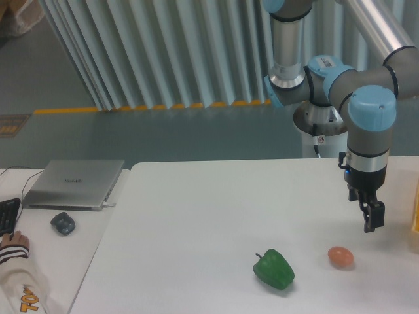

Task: Place the red pepper on the table
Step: 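Move the open gripper away from the table out of view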

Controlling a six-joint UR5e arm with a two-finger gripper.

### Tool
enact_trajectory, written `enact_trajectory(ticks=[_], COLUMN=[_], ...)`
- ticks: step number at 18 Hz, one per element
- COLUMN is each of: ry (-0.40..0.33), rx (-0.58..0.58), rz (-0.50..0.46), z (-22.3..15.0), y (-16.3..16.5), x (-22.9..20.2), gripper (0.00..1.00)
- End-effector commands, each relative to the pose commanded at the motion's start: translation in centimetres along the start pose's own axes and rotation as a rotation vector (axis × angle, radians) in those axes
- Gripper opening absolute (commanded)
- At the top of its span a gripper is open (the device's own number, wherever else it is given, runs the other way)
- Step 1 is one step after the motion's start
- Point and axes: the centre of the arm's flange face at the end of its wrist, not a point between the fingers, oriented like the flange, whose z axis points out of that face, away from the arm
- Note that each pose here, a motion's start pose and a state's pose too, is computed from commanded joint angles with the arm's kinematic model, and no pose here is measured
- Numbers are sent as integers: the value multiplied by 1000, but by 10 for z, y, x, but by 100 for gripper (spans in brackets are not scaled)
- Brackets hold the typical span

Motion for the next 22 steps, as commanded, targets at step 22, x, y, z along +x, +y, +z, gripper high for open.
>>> enact_trajectory(ticks=[22], ry=[-65], rx=[-44], rz=[35], z=[-17], y=[127], x=[-16], gripper=[100])
